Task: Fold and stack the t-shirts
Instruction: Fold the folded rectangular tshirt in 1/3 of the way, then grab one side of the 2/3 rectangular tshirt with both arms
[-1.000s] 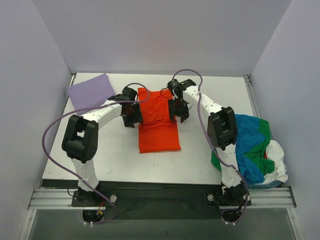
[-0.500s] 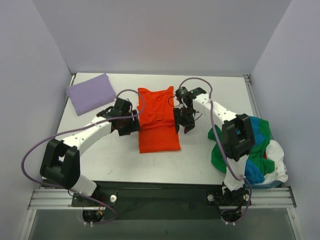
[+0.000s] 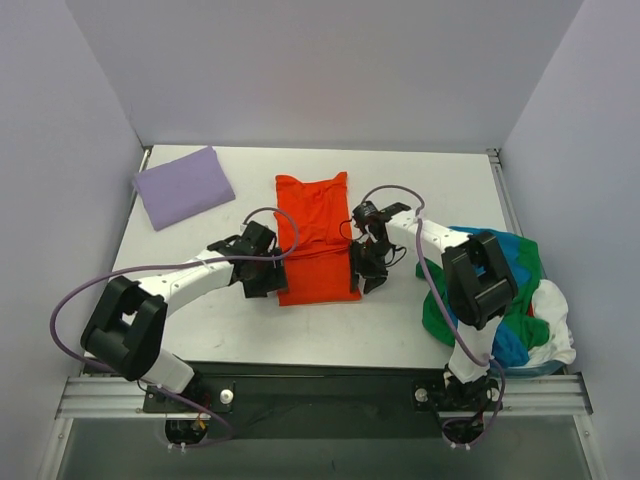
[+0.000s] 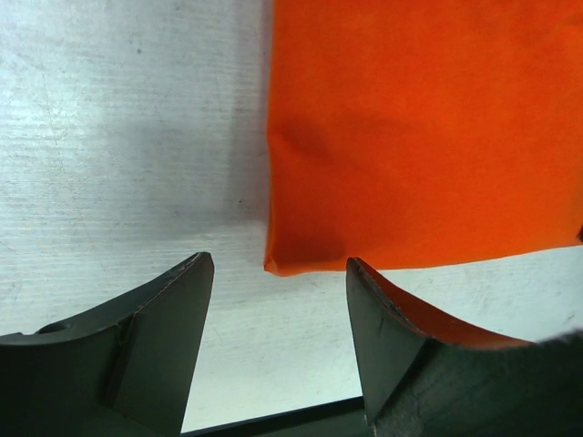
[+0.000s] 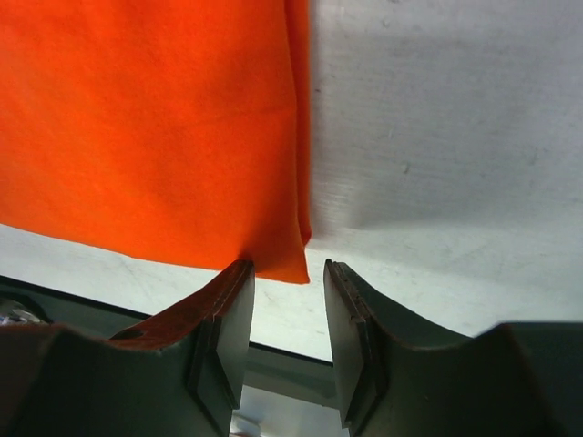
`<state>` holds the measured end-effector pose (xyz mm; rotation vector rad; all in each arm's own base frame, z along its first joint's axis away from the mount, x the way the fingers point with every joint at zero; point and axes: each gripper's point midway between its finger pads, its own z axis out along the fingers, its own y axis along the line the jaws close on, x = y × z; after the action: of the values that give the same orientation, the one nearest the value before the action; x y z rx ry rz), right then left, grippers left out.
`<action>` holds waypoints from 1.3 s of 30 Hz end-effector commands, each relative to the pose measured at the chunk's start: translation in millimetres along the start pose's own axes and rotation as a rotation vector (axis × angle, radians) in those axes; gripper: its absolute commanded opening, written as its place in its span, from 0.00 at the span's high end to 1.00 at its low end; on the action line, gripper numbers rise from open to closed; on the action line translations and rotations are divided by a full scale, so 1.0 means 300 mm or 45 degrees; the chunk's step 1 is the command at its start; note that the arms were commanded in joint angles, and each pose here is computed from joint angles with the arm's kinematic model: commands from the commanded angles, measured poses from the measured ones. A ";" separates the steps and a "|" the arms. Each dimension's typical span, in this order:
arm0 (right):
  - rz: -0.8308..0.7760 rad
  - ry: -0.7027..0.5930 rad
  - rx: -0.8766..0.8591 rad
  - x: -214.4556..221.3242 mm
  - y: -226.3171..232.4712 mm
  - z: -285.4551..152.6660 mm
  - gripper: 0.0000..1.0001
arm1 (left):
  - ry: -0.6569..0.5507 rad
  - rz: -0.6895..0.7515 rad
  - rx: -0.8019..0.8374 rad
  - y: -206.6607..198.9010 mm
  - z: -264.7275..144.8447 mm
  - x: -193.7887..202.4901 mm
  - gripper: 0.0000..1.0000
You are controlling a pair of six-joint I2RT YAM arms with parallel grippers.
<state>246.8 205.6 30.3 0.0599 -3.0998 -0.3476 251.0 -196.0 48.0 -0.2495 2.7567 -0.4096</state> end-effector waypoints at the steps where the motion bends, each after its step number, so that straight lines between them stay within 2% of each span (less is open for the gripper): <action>1: 0.012 0.034 -0.001 0.017 0.004 0.026 0.64 | -0.017 -0.015 0.025 -0.014 0.026 -0.008 0.30; 10: 0.009 0.114 0.064 0.081 -0.029 0.089 0.70 | 0.064 0.000 0.033 -0.025 0.099 0.041 0.33; 12: 0.009 0.124 0.069 0.089 -0.030 0.095 0.75 | 0.078 0.000 0.036 -0.024 0.107 0.053 0.38; 17: 0.012 0.148 0.075 0.120 -0.025 0.103 0.94 | 0.121 0.004 0.032 -0.008 0.119 0.100 0.67; 18: 0.013 0.153 0.078 0.128 -0.026 0.105 0.98 | 0.129 0.005 0.023 0.000 0.118 0.109 0.78; 22: 0.008 0.157 0.084 0.171 -0.025 0.094 1.00 | 0.138 0.038 -0.025 0.046 0.093 0.160 1.00; 29: 0.020 0.156 0.130 0.287 -0.050 0.071 1.00 | 0.114 0.123 -0.135 0.121 -0.002 0.229 1.00; 34: 0.004 0.155 0.147 0.397 -0.052 0.048 1.00 | 0.102 0.122 -0.080 0.112 -0.069 0.280 1.00; 39: 0.001 0.161 0.168 0.489 -0.042 0.033 1.00 | 0.141 0.155 -0.009 0.076 -0.123 0.386 1.00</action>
<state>122.5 210.5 14.1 0.1406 -3.0072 -0.2770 150.2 -200.1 38.8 -0.0466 2.8277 -0.4483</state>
